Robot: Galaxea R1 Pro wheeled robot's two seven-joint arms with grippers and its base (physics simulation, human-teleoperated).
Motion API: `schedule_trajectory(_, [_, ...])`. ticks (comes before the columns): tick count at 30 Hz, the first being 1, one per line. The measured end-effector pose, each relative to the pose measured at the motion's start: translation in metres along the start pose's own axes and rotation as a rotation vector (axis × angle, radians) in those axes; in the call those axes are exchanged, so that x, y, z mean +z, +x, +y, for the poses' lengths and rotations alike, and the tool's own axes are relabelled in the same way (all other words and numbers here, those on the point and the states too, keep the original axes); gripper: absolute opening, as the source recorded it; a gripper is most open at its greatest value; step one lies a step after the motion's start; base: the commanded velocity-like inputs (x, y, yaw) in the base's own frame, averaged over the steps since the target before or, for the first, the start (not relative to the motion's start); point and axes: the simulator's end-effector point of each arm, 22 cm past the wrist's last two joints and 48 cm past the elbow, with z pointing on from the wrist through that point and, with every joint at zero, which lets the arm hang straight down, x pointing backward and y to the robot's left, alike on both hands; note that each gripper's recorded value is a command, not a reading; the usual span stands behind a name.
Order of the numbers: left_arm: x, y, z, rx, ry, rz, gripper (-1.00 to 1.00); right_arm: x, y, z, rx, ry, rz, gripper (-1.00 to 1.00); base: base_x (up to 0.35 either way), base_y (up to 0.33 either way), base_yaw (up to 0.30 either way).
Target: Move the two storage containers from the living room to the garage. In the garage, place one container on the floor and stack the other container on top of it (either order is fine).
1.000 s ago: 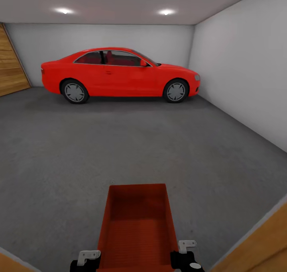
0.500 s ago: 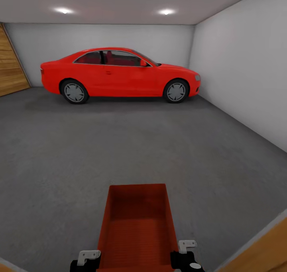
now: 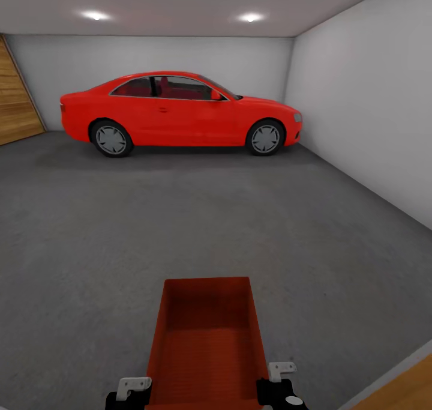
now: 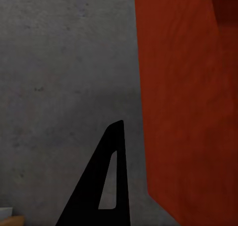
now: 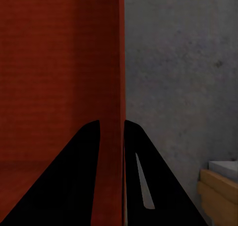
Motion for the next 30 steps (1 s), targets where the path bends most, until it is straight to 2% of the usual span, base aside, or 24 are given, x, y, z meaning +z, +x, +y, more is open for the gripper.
schedule_trajectory(30, [0.0000,0.0002,-0.0001,0.000,0.001,0.000,-1.00,0.0000,0.0000,0.0000,0.000,0.000,0.000,-1.00,0.000,0.011,0.000])
